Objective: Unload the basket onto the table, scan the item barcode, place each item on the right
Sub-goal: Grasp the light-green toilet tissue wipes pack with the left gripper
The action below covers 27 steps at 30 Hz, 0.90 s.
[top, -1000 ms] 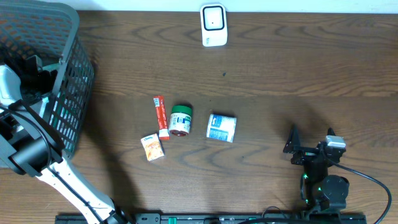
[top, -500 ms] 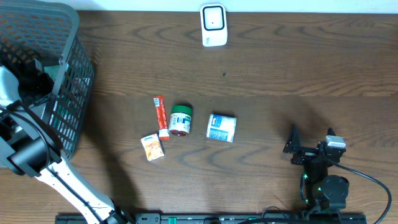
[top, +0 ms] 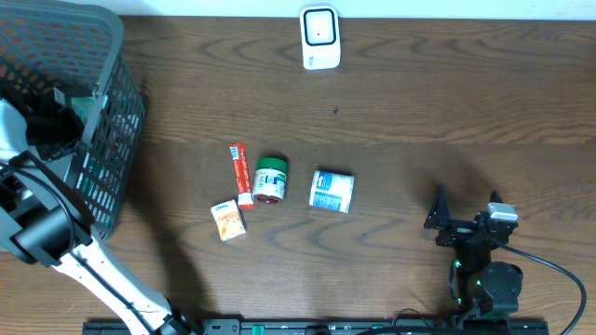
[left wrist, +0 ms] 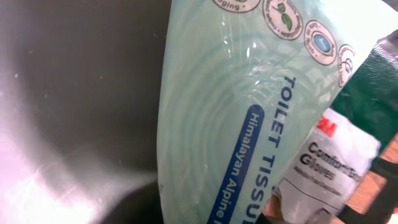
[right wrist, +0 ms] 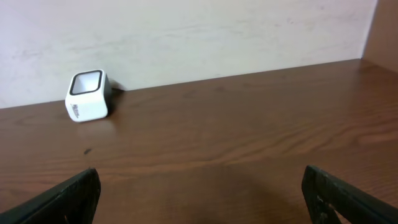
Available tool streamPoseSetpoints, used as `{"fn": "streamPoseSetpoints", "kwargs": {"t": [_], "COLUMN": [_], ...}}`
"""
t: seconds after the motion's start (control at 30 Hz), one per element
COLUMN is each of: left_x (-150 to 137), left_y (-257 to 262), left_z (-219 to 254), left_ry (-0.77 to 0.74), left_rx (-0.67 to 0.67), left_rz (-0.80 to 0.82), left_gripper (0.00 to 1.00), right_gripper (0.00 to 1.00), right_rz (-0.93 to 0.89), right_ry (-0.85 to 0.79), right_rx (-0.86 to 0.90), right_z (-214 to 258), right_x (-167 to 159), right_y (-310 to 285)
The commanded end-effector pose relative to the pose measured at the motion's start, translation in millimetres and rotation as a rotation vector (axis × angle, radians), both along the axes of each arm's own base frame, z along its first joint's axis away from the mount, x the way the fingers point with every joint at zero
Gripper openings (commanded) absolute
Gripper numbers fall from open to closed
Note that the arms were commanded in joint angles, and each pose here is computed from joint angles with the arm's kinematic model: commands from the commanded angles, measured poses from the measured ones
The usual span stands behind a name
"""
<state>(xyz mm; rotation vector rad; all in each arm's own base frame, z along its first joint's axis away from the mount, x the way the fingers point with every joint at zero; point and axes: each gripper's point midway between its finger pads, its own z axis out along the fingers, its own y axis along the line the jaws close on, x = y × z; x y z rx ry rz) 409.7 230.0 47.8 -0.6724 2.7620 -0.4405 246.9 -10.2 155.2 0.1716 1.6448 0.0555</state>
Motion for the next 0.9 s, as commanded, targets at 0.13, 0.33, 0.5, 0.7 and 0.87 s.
{"fn": "streamPoseSetpoints", "kwargs": {"t": [0.13,0.33,0.5,0.7,0.87], "left_x": [10.4,10.2,-0.2,-18.3,-24.6], "left_y": [-3.4,16.0,24.9,9.5,11.0], "left_z": [81.5,119.1,118.3,119.9,203.9], "left_ry": [-0.157,-0.237,-0.195,-0.119,-0.314], "left_rx": [0.037,0.061,0.115,0.044,0.116], "left_rz": [0.082,0.226,0.253,0.310,0.403], "left_gripper": [0.07,0.07,0.07,0.07,0.07], "right_gripper": [0.99,0.99,0.99,0.99,0.99], "right_rz": [0.002,0.003,0.003,0.002,0.003], "right_ry": [0.005,0.005,0.005,0.005,0.005], "right_rx": [-0.015,-0.015,-0.015,-0.015,-0.015], "right_z": [-1.2,-1.2,-1.2,-1.2,-1.2], "right_x": [0.0,0.0,0.0,0.0,0.0], "right_y": [0.6,0.6,0.6,0.6,0.6]}}
